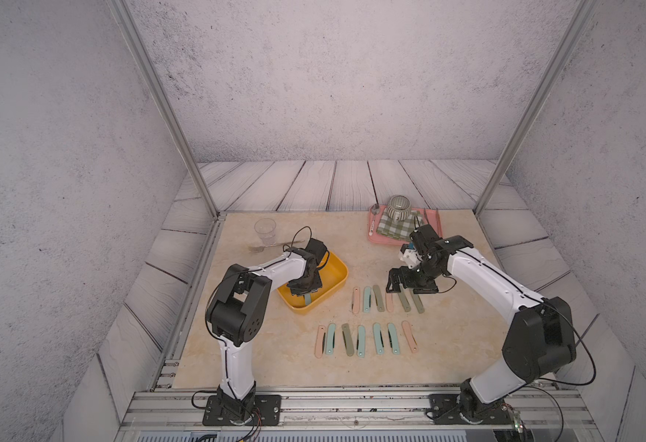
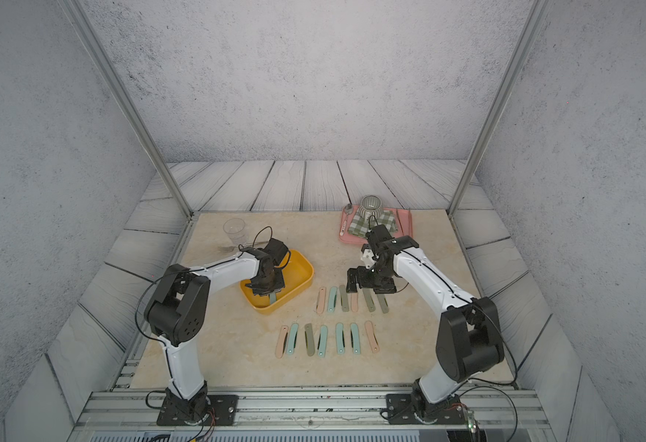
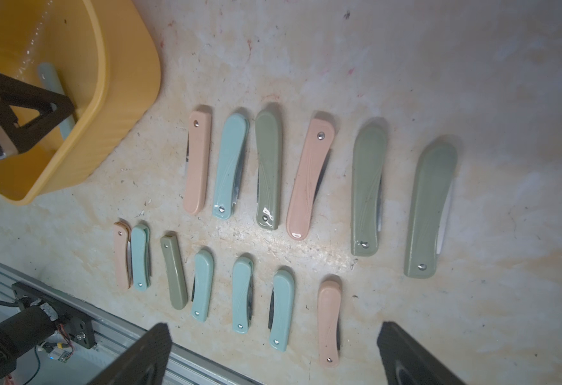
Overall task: Take the fruit knife out of the storage box
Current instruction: Pick up the fruit knife from the storage box.
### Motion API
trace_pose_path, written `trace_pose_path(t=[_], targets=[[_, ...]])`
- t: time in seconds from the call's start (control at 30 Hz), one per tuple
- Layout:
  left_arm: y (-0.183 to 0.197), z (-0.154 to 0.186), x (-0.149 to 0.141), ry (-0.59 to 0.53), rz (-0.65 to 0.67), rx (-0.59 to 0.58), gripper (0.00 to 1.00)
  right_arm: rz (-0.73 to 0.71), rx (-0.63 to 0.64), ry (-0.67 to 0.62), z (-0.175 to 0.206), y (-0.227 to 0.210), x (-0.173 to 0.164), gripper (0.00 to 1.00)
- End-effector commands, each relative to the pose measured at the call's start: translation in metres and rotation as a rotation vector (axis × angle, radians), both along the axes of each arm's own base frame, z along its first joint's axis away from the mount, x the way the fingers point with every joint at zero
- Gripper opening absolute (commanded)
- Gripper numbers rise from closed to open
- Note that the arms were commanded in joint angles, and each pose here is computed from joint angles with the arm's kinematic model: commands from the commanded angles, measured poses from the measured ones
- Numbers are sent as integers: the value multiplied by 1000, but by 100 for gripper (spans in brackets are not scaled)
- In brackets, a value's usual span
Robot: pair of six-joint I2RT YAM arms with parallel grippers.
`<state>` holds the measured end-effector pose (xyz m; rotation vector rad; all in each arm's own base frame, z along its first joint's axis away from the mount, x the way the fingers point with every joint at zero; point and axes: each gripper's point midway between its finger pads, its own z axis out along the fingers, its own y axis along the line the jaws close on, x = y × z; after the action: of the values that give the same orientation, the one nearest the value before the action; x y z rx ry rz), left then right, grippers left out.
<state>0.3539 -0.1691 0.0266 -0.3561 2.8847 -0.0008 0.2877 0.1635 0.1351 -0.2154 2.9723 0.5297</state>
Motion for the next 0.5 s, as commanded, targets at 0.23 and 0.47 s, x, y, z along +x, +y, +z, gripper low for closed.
trace_pose_path(t=[0.23,0.47], targets=[[-2,34,5,-67,-50,0,28,9,42,-2,4,10,10,99],[-5,50,9,-106,-88,-14,28,15,83,-19,10,19,20,99]])
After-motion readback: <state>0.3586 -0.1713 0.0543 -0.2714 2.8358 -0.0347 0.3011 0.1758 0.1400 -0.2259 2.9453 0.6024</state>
